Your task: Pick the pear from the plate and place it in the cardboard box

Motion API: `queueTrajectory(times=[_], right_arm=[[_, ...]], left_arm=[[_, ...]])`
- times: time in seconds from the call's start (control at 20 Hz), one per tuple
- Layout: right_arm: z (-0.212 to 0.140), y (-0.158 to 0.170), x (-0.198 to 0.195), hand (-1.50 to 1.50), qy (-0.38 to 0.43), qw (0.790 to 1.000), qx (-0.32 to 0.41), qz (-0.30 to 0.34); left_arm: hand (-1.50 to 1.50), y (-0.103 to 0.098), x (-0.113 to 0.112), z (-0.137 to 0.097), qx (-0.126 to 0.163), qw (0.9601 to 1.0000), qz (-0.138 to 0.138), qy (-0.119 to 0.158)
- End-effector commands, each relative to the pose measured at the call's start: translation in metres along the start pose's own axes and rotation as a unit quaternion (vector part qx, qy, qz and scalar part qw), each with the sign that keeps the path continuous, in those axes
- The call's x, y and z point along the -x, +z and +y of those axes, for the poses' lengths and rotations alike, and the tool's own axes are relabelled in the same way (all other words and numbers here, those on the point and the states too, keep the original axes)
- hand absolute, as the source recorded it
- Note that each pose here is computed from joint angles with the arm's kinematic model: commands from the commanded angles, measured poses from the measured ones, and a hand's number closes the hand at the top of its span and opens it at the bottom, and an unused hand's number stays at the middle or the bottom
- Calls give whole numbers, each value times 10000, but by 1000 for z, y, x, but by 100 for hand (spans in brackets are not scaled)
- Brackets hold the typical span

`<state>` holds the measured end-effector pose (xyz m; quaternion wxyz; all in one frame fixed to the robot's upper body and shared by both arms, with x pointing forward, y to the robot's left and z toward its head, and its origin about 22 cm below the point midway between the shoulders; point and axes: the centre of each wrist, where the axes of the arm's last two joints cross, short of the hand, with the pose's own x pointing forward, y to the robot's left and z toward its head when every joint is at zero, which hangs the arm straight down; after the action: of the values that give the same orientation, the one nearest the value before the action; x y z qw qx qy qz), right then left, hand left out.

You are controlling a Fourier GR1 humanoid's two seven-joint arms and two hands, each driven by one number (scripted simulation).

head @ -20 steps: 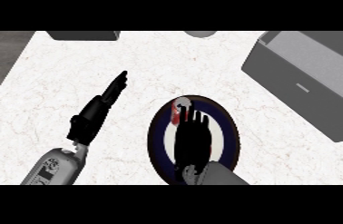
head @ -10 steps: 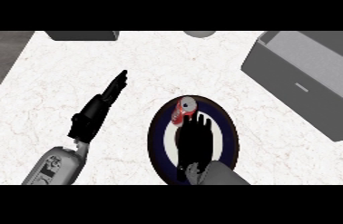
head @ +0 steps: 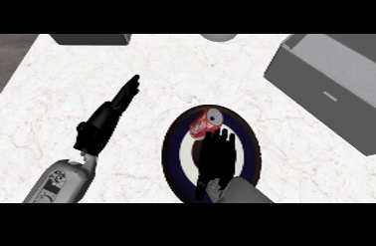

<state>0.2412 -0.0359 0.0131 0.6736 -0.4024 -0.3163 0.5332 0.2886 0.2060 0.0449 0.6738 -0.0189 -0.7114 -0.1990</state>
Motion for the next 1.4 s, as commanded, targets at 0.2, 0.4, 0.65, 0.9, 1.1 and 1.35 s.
queueTrajectory(times=[0.2, 0.4, 0.65, 0.9, 1.1, 1.35], right_arm=[[18, -9, 1, -150, 525, 9933, -293, 991], [42, 3, 4, 150, 714, 9933, -415, 805], [23, -10, 3, 150, 813, 9945, -24, 666], [4, -14, 89, 150, 1293, 9623, 153, -2390], [-16, -1, 101, 150, 1392, 9183, 533, -3668], [-64, -6, 150, 150, 1478, 8642, 1499, -4570]], left_arm=[[0, -2, 2, 13, 69, 10000, 63, -10], [0, -3, 3, -11, -25, 10000, -20, -2], [0, 3, -3, 7, -34, 9999, 100, -25], [0, 7, 7, 4, -41, 10000, 59, -20], [0, 6, 9, 0, -48, 10000, 78, 31], [0, 11, 14, 0, -124, 9997, 167, 84]])
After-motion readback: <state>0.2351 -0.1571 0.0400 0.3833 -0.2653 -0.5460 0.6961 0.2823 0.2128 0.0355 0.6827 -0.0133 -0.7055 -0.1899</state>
